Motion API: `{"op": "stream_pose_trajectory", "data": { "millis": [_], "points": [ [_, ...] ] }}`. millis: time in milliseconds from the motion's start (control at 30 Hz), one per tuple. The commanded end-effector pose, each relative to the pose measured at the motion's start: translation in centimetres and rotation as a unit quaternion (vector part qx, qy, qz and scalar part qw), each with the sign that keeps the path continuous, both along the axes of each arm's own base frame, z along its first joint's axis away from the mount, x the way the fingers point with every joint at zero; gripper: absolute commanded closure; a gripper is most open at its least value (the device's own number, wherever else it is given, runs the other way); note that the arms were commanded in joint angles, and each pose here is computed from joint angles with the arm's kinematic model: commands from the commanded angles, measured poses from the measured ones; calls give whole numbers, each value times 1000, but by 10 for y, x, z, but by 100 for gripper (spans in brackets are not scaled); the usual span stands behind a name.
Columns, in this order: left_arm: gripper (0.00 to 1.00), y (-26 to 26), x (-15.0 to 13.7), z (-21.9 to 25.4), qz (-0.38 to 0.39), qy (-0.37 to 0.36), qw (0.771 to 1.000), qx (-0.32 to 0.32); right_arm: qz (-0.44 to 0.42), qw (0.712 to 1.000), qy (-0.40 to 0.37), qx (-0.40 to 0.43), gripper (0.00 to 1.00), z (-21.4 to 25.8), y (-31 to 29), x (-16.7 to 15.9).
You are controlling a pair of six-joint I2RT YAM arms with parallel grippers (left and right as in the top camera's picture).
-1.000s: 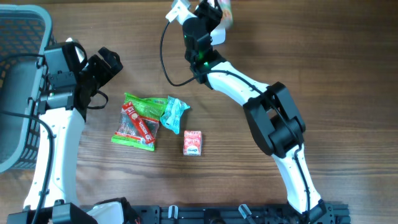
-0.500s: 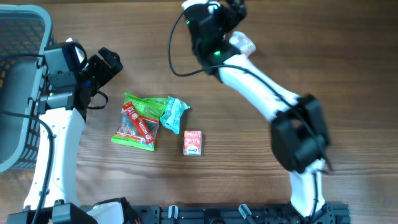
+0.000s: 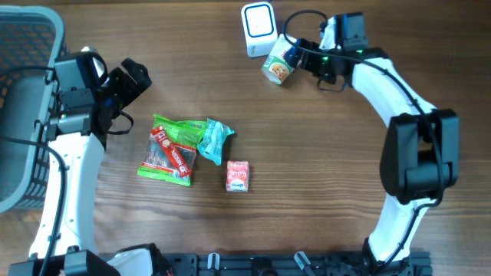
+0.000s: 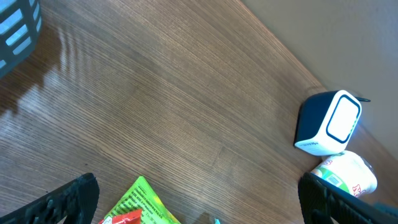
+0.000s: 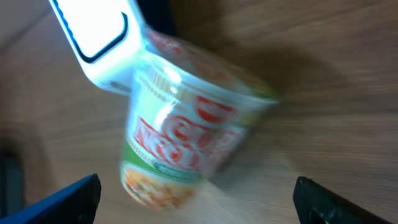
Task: Scan the item barcode
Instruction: 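Carry the noodle cup with the right gripper to the white scanner, then place the noodle cup on the table right side, release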
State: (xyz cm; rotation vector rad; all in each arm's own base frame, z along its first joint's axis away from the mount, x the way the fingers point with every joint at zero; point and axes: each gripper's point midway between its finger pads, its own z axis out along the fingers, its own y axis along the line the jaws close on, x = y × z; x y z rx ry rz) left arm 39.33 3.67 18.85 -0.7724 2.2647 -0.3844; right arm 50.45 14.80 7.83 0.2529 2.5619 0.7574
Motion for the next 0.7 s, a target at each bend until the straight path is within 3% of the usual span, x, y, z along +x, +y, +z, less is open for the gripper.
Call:
{"op": "stream_pose_trajectory", "data": {
  "millis": [0,100,233,433,500,600,667],
  "points": [
    [0,0,0,3,-2,-4,1000,1,-40,998,19,54,0,-6,21,8],
    [0,0,0,3,-2,-4,1000,1,-103,990,39,90,0,-19,22,22],
    [0,0,0,3,-2,-4,1000,1,-180,980,47,65,0,-36,7,26],
    [0,0,0,3,-2,-4,1000,1,-175,980,45,78,2,-50,21,29],
    [0,0,0,3,-2,-4,1000,1,-169,982,43,75,7,-54,27,28],
    [0,0,0,3,-2,-4,1000,1,-158,985,27,69,33,-51,26,32],
    [0,0,0,3,-2,-4,1000,1,-124,991,-14,48,33,-33,22,37]
  ]
}}
